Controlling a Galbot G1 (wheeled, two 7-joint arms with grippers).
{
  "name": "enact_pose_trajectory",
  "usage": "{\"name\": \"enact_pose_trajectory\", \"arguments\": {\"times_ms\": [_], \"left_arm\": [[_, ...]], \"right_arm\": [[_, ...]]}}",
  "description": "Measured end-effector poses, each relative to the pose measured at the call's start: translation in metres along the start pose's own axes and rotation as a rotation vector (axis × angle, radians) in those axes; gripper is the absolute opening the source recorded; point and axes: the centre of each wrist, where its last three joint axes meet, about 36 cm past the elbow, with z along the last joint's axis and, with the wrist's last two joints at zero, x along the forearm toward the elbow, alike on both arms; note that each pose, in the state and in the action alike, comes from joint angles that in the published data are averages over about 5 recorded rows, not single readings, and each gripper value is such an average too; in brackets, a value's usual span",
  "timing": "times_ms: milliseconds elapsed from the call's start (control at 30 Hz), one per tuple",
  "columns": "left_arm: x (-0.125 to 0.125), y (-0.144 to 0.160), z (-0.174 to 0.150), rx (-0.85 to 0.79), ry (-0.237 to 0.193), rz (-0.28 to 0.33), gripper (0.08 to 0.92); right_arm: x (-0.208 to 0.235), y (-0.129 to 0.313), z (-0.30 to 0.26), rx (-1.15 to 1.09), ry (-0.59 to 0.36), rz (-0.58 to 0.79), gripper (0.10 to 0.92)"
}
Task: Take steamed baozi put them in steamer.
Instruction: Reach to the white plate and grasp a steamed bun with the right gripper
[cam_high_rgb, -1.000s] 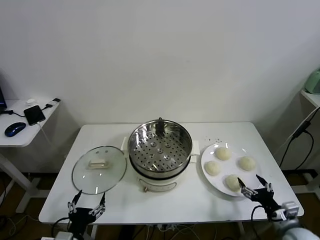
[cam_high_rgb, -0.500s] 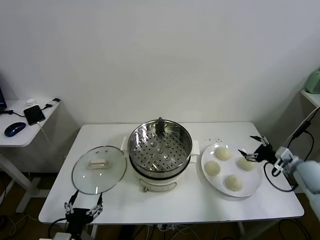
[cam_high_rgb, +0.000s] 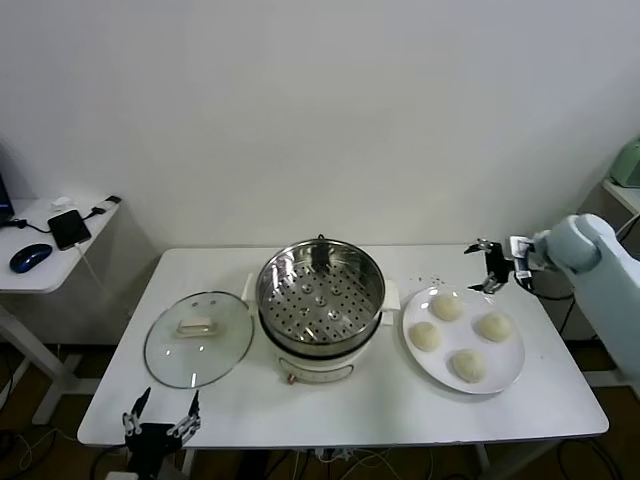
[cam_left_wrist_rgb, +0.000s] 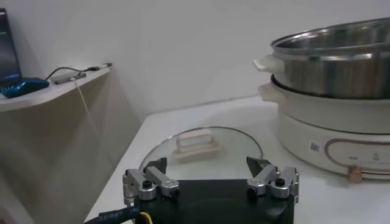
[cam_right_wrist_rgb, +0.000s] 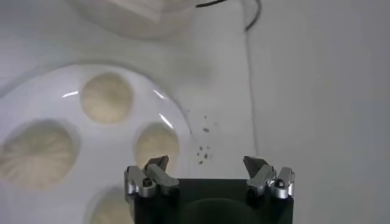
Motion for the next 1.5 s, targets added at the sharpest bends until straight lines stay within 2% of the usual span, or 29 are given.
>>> {"name": "enact_pose_trajectory", "arguments": {"times_ms": [267,567,1300,1500], "left_arm": [[-0.002,0.004,0.005,-0.001,0.013,-0.011,0.823],[-0.005,0.005,0.009,-0.002,0.024,-0.011,0.823],[-0.006,0.004,0.015,-0.004,0.039,-0.007,0.823],[-0.006,0.002,0.014,-0.004,0.037,-0.004,0.823]], "right_arm": [[-0.041,-0.006,-0.007,0.018,0.022,-0.074,0.823],[-0.077,-0.006,-0.014,0.006,0.023,-0.092,0.823],[-0.098,0.002,-0.01,-0.02,0.034,-0.074,0.817],[-0.097,0.005,-0.007,-0.03,0.034,-0.073,0.695]]}}
